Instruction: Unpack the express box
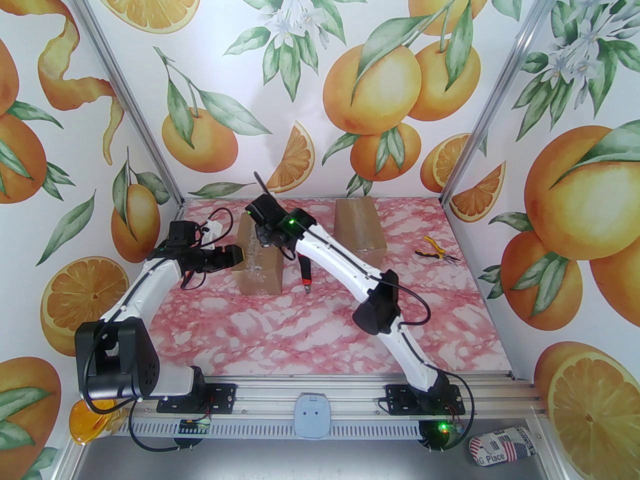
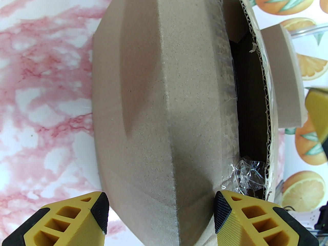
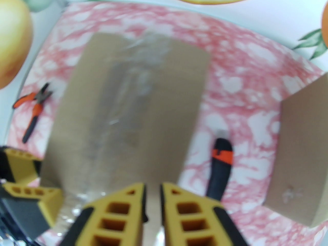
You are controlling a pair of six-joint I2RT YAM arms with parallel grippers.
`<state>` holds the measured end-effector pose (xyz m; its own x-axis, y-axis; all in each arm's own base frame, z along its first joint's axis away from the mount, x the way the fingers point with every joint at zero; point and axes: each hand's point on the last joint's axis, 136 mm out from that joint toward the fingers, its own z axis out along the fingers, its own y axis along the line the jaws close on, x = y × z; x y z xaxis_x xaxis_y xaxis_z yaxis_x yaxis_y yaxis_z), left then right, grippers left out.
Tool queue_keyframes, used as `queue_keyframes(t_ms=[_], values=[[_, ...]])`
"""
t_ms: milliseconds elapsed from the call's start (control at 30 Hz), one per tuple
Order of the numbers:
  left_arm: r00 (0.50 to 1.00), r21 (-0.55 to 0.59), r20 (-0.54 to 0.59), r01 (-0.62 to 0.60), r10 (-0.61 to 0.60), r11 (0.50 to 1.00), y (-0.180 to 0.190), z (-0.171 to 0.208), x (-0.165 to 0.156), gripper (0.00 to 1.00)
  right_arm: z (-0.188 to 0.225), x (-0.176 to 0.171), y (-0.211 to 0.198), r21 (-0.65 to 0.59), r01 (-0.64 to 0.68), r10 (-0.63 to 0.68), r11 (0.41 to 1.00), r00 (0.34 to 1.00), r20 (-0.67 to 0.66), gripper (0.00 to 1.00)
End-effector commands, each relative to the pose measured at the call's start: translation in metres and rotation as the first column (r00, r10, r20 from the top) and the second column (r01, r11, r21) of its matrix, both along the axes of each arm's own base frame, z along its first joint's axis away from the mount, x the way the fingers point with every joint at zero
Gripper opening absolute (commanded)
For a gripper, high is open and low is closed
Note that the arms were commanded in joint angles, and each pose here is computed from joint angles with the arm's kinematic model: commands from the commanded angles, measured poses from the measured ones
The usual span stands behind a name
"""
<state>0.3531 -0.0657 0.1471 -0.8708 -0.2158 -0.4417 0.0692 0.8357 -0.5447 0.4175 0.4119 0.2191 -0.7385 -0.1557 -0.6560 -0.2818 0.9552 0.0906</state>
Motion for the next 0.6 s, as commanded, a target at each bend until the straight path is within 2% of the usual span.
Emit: queue_keyframes(t_ms=[0, 100, 233, 367, 567], values=[[0.981, 0.127, -0.181, -0.04, 0.063, 0.991, 0.021, -0.043, -0.028, 0.7, 0.024, -0.015, -0.002, 0.017, -0.036, 0.036, 0.999, 0.999, 0.004, 0.33], [0.983, 0.113, -0.169, -0.056, 0.075, 0.992, 0.02, -0.04, -0.026, 0.7, 0.031, -0.025, 0.01, 0.056, -0.068, 0.068, 0.996, 0.998, 0.0, 0.5], [0.98, 0.085, -0.17, -0.092, 0.106, 0.992, 0.018, -0.035, -0.027, 0.7, 0.013, -0.043, 0.023, 0.05, -0.077, 0.08, 0.996, 0.995, -0.057, 0.61], [0.972, 0.039, -0.185, -0.137, 0.142, 0.99, 0.011, -0.032, -0.034, 0.67, -0.001, -0.054, 0.03, 0.024, -0.075, 0.076, 0.997, 0.994, -0.082, 0.68], [0.954, -0.036, -0.233, -0.204, 0.19, 0.978, -0.004, -0.037, -0.053, 0.63, -0.007, -0.059, 0.032, -0.015, -0.065, 0.064, 0.998, 0.996, -0.064, 0.73]])
